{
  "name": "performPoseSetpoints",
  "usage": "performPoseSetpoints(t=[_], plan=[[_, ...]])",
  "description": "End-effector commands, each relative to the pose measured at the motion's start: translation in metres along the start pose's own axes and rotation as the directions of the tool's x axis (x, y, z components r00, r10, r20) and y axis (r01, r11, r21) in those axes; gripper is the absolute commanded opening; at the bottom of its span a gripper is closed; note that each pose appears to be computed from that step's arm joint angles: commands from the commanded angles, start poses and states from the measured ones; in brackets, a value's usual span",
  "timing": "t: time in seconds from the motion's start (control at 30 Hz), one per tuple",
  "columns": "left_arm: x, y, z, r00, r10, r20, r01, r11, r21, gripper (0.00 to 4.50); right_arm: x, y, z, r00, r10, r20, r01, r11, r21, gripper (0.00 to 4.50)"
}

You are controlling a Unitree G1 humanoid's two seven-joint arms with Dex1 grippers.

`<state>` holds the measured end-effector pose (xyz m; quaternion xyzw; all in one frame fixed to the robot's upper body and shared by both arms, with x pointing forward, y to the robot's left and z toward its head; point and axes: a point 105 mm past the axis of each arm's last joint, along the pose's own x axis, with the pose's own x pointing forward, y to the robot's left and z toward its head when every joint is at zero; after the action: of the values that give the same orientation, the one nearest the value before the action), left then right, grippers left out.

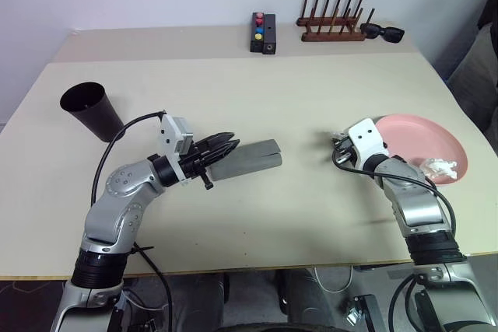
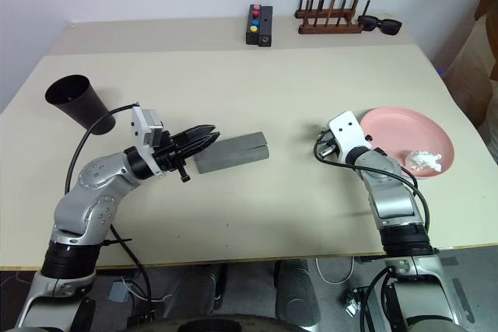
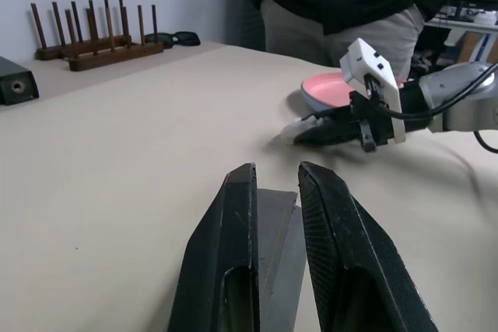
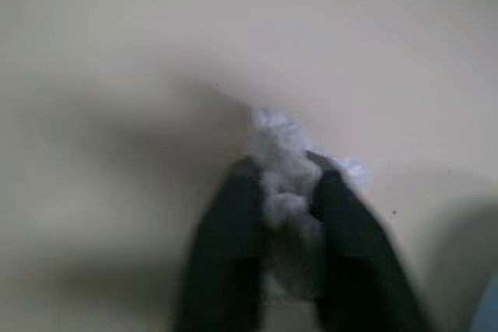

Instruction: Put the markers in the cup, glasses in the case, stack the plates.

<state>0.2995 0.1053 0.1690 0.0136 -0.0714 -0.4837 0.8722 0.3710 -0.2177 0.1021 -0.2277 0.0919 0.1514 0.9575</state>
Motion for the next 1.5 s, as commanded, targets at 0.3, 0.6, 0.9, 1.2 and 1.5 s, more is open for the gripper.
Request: performPoseSetpoints(t=[0.3,0.6,0.9,1.2,1.5], plan=[[0.003,-0.001,0.007,0.999,-0.019,0.028,0.018,1.0,0.017,0.81,-0.072,-0.092,0.035,0.958,-0.275,0.079,0.28,0.958,-0.061,0.05],[0.005,0.004,0.005,0.999,-0.022,0.024,0.021,0.999,0.029,0.81,-0.088,-0.101,0.001,0.959,-0.284,0.001,0.284,0.959,0.025,1.35],[-0.04,0.032,0.005,0.982,0.188,-0.025,-0.185,0.979,0.088,0.81,-0.076,-0.086,0.033,0.974,-0.157,0.162,0.158,0.987,0.011,3.87],[-0.139,0.049,-0.006,0.86,0.486,-0.153,-0.461,0.87,0.173,0.81,-0.08,-0.04,0.038,0.943,0.212,0.256,-0.234,0.97,0.058,3.87],[-0.192,0.054,-0.011,0.759,0.619,-0.199,-0.582,0.783,0.218,0.81,-0.072,-0.045,0.03,0.93,0.259,0.262,-0.285,0.956,0.065,3.87]])
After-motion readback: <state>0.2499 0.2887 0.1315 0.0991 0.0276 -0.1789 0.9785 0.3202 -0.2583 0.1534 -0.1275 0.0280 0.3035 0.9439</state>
